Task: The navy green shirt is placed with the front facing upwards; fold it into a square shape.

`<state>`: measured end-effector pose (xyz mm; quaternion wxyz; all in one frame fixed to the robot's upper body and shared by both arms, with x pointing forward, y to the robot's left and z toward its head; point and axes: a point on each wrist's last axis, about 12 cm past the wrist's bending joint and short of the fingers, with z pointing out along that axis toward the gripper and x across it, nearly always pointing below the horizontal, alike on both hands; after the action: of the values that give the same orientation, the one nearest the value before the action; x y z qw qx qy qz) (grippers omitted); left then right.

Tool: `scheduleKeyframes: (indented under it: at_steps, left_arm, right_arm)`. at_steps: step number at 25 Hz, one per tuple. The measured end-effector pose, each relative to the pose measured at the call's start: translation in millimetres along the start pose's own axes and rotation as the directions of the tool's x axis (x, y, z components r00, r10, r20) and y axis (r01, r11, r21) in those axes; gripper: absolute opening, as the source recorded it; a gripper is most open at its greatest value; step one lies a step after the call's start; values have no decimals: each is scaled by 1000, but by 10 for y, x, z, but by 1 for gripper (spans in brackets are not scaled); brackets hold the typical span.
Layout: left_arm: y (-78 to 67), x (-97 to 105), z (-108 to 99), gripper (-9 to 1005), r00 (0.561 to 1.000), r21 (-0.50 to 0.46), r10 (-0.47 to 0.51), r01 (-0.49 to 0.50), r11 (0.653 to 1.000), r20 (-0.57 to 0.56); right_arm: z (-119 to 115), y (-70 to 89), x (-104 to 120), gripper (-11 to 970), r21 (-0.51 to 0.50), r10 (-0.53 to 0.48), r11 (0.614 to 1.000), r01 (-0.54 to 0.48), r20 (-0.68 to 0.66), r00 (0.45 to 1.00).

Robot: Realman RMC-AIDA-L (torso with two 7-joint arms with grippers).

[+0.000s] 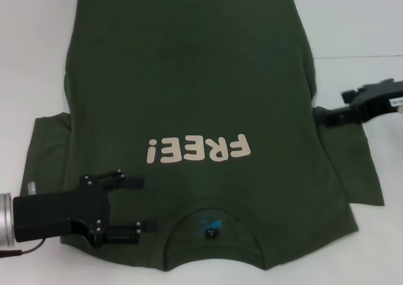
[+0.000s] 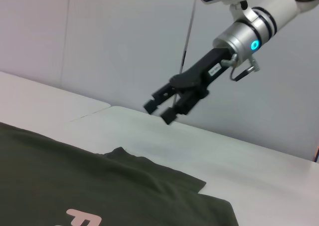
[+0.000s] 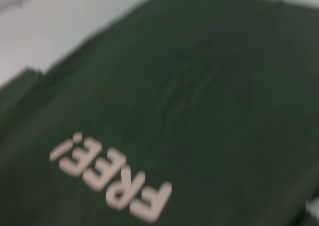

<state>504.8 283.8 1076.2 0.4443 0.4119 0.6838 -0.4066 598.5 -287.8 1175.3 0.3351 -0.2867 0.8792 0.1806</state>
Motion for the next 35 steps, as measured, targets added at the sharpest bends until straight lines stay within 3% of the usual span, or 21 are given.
scheduleKeyframes:
  at_steps: [5,12,25,35]
  left_arm:
    - [0,7,10,888,1000,-3,-6,6,1000,0]
    - [-1,-4,46,888,1000,-2,-5,5,1000,4]
    - [17,12,71,888,1000,-19,-10,10,1000,-4]
    - [22,17,81,888,1000,-20,-8,8,1000,-12]
  right_arm:
    - [-114,-42,19,940,57,44,998,-33,-189,981]
    - [-176,-48,35,941,188,38,981,41,-395,918]
    - [6,-75,344,941,166,136,984,-67,-448,884]
    - [189,-60,427,942,148,166,983,-109,-458,873]
